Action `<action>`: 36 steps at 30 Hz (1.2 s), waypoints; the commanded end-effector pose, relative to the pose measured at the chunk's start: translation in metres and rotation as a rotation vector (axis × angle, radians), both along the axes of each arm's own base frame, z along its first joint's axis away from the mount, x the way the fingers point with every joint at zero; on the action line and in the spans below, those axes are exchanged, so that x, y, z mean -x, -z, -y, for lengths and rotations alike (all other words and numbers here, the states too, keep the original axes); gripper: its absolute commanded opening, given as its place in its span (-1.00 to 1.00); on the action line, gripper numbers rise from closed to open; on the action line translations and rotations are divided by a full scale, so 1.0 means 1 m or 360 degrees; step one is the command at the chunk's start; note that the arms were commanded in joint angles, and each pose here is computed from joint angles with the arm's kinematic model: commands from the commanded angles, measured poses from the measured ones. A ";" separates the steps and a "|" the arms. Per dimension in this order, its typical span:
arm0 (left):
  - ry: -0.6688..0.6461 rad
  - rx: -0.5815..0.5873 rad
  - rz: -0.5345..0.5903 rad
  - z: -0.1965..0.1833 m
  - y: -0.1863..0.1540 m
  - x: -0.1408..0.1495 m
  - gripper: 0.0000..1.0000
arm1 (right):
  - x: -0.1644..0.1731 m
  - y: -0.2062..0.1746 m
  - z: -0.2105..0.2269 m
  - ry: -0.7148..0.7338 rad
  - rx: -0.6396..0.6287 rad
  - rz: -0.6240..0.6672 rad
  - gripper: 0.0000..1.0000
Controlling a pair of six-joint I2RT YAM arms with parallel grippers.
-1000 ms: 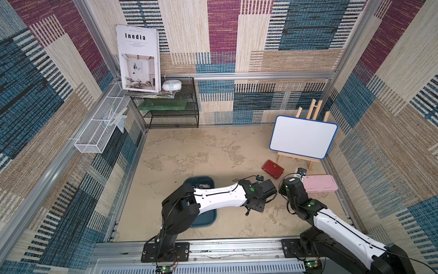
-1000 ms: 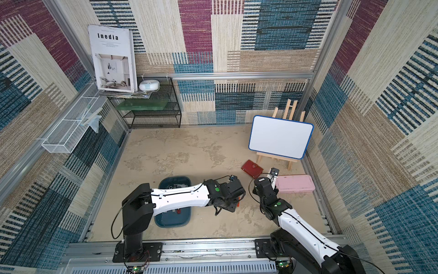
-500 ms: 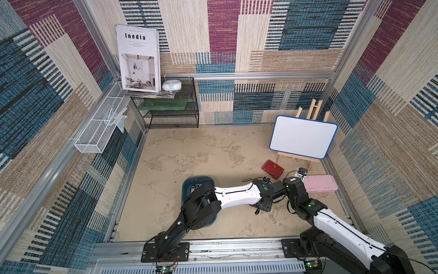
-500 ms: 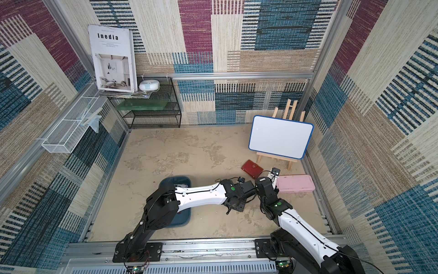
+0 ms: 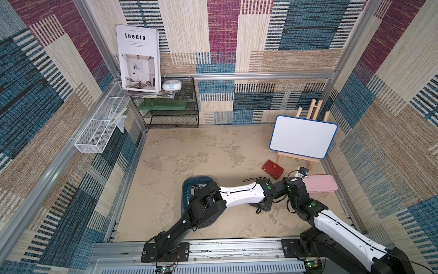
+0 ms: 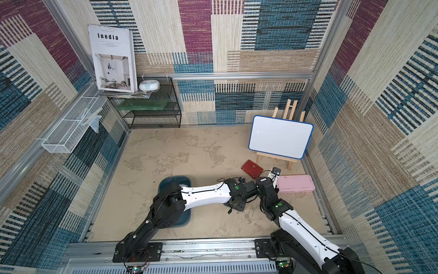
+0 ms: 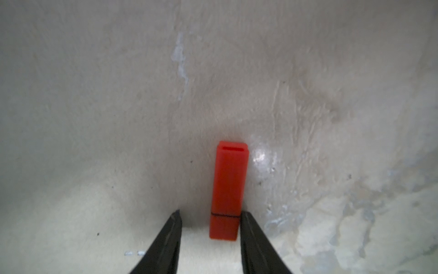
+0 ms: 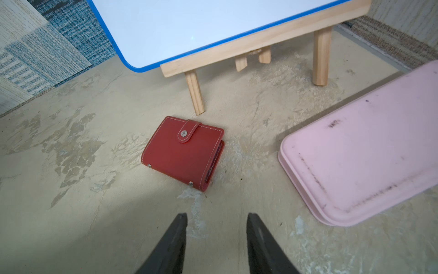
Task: Put the usb flash drive into the storage box
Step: Pick up the USB flash from the center of the board.
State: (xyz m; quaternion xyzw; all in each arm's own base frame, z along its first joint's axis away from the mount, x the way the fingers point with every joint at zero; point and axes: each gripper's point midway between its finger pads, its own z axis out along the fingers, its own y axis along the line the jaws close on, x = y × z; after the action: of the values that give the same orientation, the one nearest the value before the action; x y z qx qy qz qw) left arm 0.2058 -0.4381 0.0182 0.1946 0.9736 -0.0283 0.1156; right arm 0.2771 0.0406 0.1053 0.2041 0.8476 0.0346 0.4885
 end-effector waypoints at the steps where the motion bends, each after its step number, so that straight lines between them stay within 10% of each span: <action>1: 0.0042 0.0075 0.0058 0.017 0.000 -0.007 -0.12 | 0.002 0.004 0.000 -0.0006 0.0015 -0.0028 -0.07; 26: 0.0111 0.0073 0.0000 0.019 0.026 -0.011 -0.71 | 0.002 0.004 0.000 -0.0005 0.0013 -0.0028 -0.04; 36: 0.0099 0.0156 0.0105 0.005 -0.028 -0.012 -0.84 | 0.002 0.004 -0.001 -0.0006 0.0013 -0.0028 -0.03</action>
State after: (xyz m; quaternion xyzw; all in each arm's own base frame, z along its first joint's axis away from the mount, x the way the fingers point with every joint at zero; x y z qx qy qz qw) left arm 0.2178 -0.4451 0.0280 0.2199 0.9627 -0.0630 0.1442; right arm 0.2772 0.0421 0.1040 0.2022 0.8490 0.0354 0.4869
